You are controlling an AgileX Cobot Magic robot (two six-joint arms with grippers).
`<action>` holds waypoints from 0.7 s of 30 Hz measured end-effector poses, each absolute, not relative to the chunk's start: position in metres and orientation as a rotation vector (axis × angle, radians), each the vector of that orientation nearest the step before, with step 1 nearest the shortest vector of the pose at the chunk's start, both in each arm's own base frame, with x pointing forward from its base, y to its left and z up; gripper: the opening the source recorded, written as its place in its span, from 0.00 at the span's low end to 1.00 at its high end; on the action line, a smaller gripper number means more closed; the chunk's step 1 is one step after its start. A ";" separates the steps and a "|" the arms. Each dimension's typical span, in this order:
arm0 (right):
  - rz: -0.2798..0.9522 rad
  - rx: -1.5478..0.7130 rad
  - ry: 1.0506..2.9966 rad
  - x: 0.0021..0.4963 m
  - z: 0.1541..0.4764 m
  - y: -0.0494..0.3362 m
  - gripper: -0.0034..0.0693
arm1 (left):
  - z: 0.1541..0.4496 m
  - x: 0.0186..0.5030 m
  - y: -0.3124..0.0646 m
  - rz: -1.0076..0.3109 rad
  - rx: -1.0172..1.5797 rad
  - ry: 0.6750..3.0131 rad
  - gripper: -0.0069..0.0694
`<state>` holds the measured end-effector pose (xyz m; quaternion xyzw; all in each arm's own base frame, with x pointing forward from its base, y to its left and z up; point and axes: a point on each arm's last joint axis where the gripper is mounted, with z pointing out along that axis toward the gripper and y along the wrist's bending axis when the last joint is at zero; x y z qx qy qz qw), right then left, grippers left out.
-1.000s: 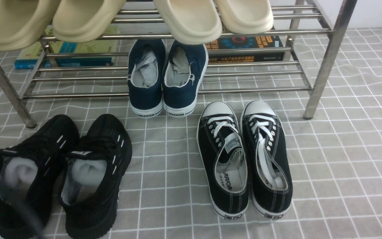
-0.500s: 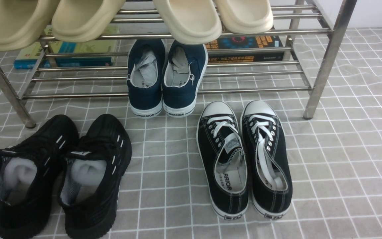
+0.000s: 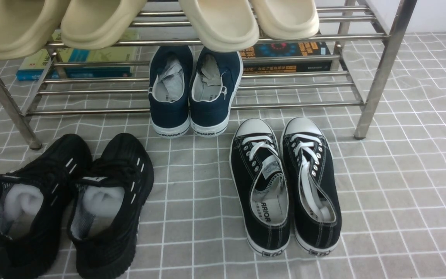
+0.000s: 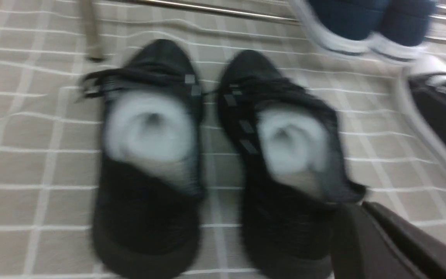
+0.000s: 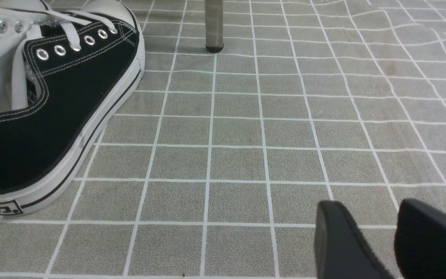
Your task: Take the shoes off the shelf with your hand from the grey coffee tablecloth.
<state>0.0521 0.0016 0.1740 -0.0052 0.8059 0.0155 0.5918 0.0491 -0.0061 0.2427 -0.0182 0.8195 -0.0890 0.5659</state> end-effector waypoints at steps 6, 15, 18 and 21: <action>0.035 -0.013 1.875 0.052 0.174 0.002 0.38 | 0.217 0.046 0.003 -0.082 -0.152 1.884 0.13; 0.035 -0.013 1.875 0.052 0.174 0.002 0.38 | 0.178 0.050 0.003 -0.061 -0.140 1.892 0.14; 0.035 -0.013 1.875 0.052 0.174 0.002 0.38 | 0.172 0.052 0.003 -0.059 -0.137 1.888 0.14; 0.035 -0.013 1.875 0.052 0.174 0.002 0.38 | 0.172 0.052 0.003 -0.055 -0.134 1.885 0.14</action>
